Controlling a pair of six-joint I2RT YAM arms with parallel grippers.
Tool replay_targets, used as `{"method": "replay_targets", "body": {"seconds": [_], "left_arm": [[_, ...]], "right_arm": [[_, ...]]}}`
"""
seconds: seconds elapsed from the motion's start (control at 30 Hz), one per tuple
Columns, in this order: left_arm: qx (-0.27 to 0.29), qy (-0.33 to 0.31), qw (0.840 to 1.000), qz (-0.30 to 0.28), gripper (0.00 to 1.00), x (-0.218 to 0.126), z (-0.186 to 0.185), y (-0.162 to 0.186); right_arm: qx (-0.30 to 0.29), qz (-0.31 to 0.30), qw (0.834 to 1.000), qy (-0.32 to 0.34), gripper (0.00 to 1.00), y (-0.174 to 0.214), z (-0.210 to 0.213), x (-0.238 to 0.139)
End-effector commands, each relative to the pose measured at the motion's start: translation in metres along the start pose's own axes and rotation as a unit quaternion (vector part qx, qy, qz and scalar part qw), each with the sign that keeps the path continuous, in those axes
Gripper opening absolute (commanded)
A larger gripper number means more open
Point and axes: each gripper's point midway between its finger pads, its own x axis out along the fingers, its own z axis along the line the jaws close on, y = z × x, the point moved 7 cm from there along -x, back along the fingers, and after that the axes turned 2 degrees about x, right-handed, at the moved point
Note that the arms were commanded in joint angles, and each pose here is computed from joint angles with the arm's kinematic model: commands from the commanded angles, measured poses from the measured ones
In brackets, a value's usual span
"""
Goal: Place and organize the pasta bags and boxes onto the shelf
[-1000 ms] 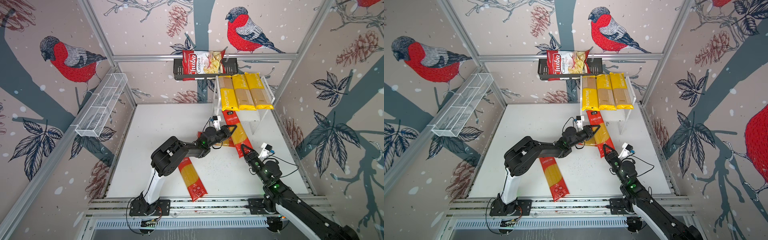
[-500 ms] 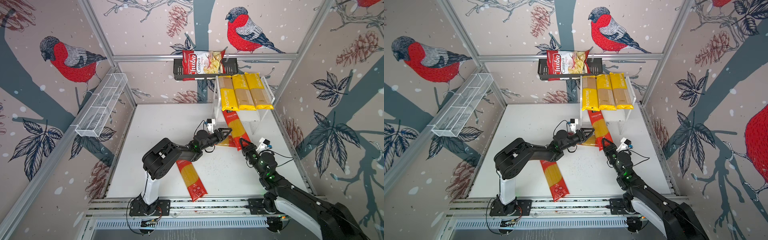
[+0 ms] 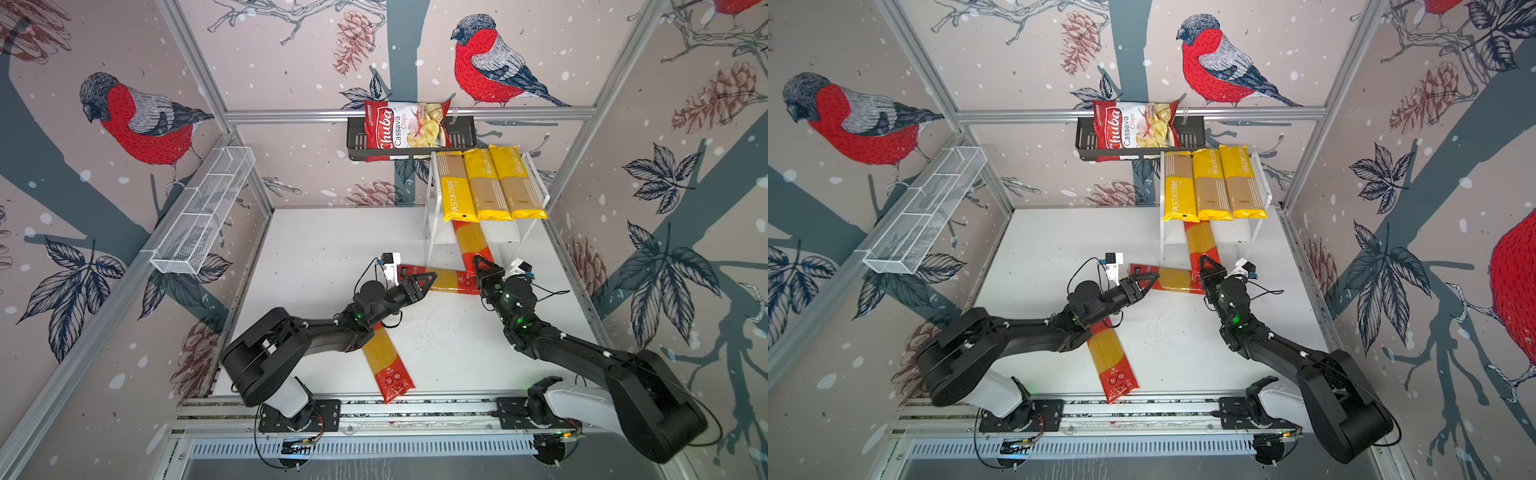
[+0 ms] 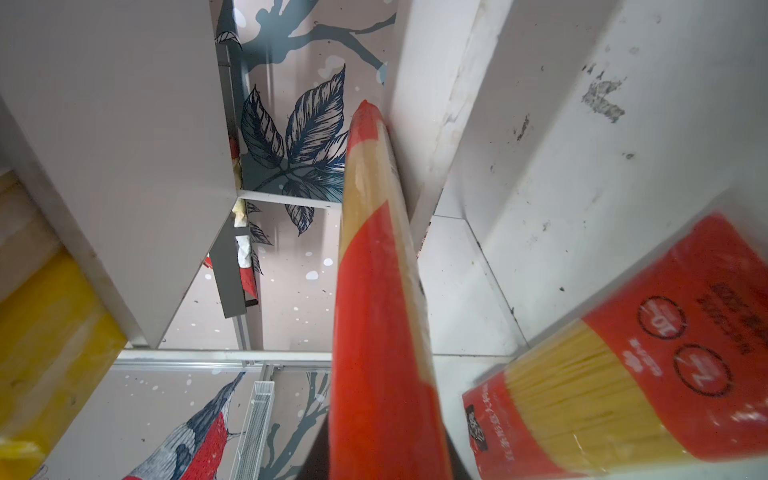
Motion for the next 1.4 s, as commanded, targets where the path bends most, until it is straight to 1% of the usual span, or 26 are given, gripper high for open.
{"method": "replay_targets", "body": {"seconds": [0.0,0.1,0.17,0.3,0.37,0.43,0.53,0.63,0.83,0.97,1.07,1.1,1.23,1.37], "left_arm": [[0.042,-0.060,0.997,-0.013,0.58,-0.016,0.009,-0.002],[0.051,-0.088,0.995,-0.022,0.59,-0.032,0.011,-0.003],[0.051,-0.095,0.994,-0.032,0.59,-0.042,0.012,-0.003],[0.049,-0.103,0.993,-0.042,0.59,-0.053,0.012,-0.004],[0.049,-0.103,0.993,-0.042,0.59,-0.054,0.011,-0.004],[0.050,-0.104,0.992,-0.042,0.59,-0.056,0.010,-0.004],[0.051,-0.107,0.992,-0.044,0.59,-0.059,0.011,-0.004],[0.051,-0.108,0.992,-0.043,0.59,-0.059,0.011,-0.003],[0.050,-0.108,0.992,-0.035,0.59,-0.060,0.014,0.002],[0.054,-0.110,0.992,-0.028,0.59,-0.059,0.013,0.006],[0.059,-0.114,0.991,-0.027,0.58,-0.059,0.012,0.008],[0.060,-0.116,0.991,-0.027,0.59,-0.060,0.012,0.008],[0.062,-0.121,0.990,-0.030,0.59,-0.062,0.014,0.009],[0.062,-0.122,0.990,-0.030,0.59,-0.061,0.014,0.009]], "right_arm": [[0.019,0.005,0.998,-0.063,0.10,0.004,0.026,0.014],[0.028,0.015,0.998,-0.062,0.12,0.012,0.026,0.028],[0.034,0.020,0.997,-0.060,0.14,0.017,0.026,0.035],[0.038,0.026,0.998,-0.053,0.29,0.027,0.025,0.048],[0.033,0.042,0.997,-0.053,0.37,0.032,0.026,0.053],[0.022,0.073,0.996,-0.050,0.44,0.039,0.027,0.056],[0.014,0.098,0.994,-0.046,0.51,0.041,0.025,0.050],[-0.010,0.120,0.992,-0.039,0.55,0.038,0.022,0.040],[-0.054,0.156,0.986,-0.010,0.61,0.027,0.008,0.024],[-0.066,0.173,0.983,-0.002,0.60,0.017,0.001,0.024],[-0.064,0.180,0.981,-0.008,0.56,0.012,-0.001,0.026],[-0.062,0.182,0.981,-0.013,0.53,0.012,0.000,0.027],[-0.046,0.180,0.982,-0.032,0.34,0.013,0.005,0.028],[-0.026,0.160,0.985,-0.056,0.22,0.009,0.012,0.029]]}}
